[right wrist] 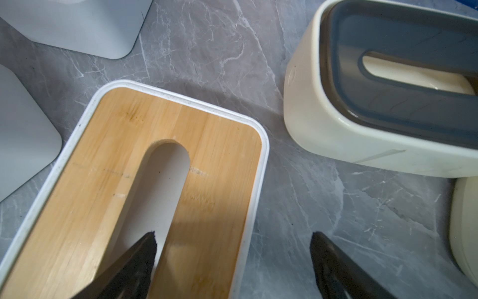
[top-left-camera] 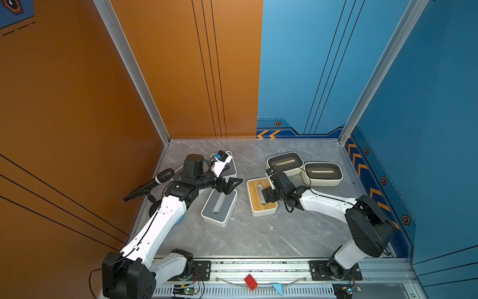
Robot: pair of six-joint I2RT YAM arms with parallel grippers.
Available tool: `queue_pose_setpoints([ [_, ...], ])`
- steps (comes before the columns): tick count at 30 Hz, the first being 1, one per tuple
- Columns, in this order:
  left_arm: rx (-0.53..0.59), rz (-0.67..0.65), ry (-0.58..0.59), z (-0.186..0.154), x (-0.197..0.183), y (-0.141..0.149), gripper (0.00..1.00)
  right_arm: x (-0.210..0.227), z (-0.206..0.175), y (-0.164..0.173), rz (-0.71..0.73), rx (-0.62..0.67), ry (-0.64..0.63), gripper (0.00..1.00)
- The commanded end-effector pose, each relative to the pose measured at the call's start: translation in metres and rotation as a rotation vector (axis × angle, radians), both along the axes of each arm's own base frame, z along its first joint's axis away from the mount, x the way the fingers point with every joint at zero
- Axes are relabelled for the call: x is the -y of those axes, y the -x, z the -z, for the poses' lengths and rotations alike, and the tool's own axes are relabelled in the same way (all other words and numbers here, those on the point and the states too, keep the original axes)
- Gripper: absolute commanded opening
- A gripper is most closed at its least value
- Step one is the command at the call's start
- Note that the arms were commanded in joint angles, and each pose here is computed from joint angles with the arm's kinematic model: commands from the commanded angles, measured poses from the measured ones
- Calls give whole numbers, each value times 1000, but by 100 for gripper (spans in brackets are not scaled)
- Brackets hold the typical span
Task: Stack the tissue boxes
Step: Pick up the tissue box from the center of the board.
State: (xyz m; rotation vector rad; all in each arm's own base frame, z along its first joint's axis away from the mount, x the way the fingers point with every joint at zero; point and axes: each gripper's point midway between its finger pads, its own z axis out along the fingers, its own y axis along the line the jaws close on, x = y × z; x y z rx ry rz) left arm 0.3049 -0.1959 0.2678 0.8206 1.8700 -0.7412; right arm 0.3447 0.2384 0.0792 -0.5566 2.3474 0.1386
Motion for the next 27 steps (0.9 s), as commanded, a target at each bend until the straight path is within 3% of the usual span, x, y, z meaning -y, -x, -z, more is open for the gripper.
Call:
queue_pose_setpoints([
  [1,4,27,-5,0,3,5,98,0,4,0,18,-21,18,93],
  [11,32,24,-41,1,0,10,98,-7,26,-1,24,-58,93,89],
  [27,-9,20,9,-3,-5,1,98,2,22,-4,86,-88,-19,79],
])
